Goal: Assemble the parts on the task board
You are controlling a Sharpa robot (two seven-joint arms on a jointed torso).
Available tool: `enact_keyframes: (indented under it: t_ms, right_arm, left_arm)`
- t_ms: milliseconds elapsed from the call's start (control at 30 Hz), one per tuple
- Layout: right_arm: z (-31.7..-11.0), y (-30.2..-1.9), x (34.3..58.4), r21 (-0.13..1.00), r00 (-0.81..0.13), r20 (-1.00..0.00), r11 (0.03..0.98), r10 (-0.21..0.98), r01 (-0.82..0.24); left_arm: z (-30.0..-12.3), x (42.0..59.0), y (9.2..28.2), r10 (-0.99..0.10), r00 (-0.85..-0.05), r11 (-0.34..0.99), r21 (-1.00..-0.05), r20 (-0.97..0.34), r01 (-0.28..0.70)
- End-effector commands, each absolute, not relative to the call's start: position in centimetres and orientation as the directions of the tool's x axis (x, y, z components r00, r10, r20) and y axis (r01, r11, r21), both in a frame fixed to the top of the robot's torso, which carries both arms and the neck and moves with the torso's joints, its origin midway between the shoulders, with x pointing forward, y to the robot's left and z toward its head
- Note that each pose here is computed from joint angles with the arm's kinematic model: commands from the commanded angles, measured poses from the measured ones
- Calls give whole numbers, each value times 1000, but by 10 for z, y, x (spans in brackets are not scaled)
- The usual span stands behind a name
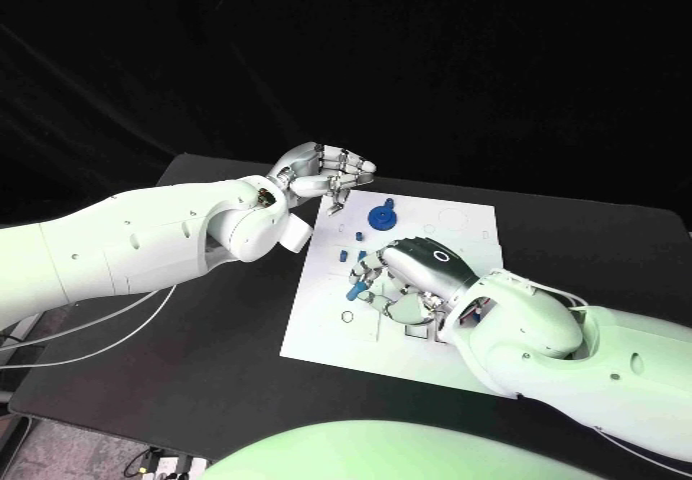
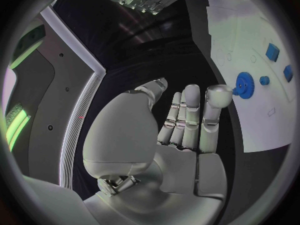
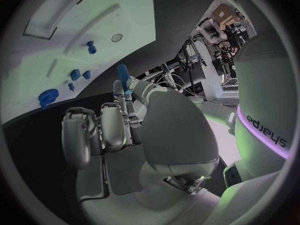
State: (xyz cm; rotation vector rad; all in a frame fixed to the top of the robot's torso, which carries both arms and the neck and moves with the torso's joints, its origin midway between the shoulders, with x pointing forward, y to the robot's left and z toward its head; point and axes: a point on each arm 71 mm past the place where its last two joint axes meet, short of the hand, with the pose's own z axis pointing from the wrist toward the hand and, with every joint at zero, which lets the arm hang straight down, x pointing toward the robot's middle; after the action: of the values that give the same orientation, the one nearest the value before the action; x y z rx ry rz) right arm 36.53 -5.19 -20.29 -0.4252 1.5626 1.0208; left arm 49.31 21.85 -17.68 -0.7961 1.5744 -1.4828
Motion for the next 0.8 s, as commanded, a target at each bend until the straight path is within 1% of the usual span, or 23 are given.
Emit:
enact_keyframes:
  t_ms: [33, 100, 233, 400, 800]
  right_arm:
    - [-212, -47, 365, 367, -289, -930, 546, 226, -753]
    - [-221, -45, 366, 364, -299, -931, 552, 209, -750]
    - [-231, -43, 367, 358, -307, -933, 563, 187, -745]
    - [-239, -42, 368, 353, -312, -934, 573, 173, -739]
    - [-245, -40, 370, 335, -301, -941, 580, 157, -742]
  left_arm:
    - [-176, 493, 215, -864, -489, 88, -993, -117, 83]
    - [-176, 493, 214, -863, -492, 87, -993, -116, 82]
    - [-176, 493, 214, -862, -493, 87, -993, -115, 80]
    - [-176, 493, 214, -862, -493, 87, -993, -115, 79]
    - [-177, 493, 215, -863, -493, 88, -993, -115, 77]
